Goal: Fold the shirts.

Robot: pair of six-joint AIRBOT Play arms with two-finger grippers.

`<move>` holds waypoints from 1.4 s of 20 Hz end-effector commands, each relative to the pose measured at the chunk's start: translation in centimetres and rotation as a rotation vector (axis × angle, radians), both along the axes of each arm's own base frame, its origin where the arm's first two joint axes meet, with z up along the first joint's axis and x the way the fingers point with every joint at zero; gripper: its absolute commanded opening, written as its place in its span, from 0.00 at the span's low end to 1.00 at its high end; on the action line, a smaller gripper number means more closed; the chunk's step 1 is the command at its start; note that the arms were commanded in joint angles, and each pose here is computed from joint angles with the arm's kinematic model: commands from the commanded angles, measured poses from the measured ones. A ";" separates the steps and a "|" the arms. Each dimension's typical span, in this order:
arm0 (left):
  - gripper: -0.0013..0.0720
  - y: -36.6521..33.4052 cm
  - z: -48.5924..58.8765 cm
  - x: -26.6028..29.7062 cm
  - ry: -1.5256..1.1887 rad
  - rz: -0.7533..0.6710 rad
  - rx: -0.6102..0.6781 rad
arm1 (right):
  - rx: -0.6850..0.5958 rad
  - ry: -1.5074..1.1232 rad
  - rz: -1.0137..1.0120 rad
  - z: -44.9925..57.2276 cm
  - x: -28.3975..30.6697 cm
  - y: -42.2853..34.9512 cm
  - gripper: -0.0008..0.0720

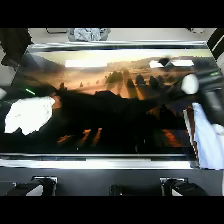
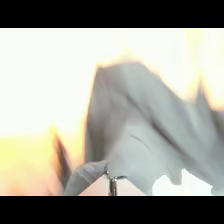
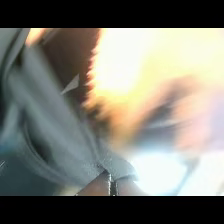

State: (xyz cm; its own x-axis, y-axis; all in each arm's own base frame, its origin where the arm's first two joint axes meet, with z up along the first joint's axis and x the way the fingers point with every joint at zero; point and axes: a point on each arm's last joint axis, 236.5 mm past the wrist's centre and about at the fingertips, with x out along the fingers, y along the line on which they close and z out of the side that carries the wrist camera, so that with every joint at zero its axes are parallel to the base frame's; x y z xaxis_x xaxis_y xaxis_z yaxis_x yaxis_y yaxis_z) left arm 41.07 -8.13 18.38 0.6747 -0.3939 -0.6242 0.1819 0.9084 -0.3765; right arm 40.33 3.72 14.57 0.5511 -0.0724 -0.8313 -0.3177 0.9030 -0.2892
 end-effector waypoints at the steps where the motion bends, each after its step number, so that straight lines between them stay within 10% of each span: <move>1: 0.05 9.3 23.1 -5.0 -0.525 0.271 0.143 | -0.181 -0.480 -0.189 19.0 -3.4 -8.0 0.06; 7: 0.05 9.8 35.5 -14.7 -0.837 0.403 0.174 | -0.092 -0.725 -0.317 28.8 -17.5 -12.1 0.06; 15: 0.05 7.7 37.2 -16.3 -0.904 0.355 0.114 | -0.107 -0.588 -0.325 25.9 -21.2 -12.8 0.06; 28: 0.05 8.7 0.7 10.1 0.019 0.041 0.083 | -0.283 0.011 -0.159 -1.8 9.1 -5.4 0.06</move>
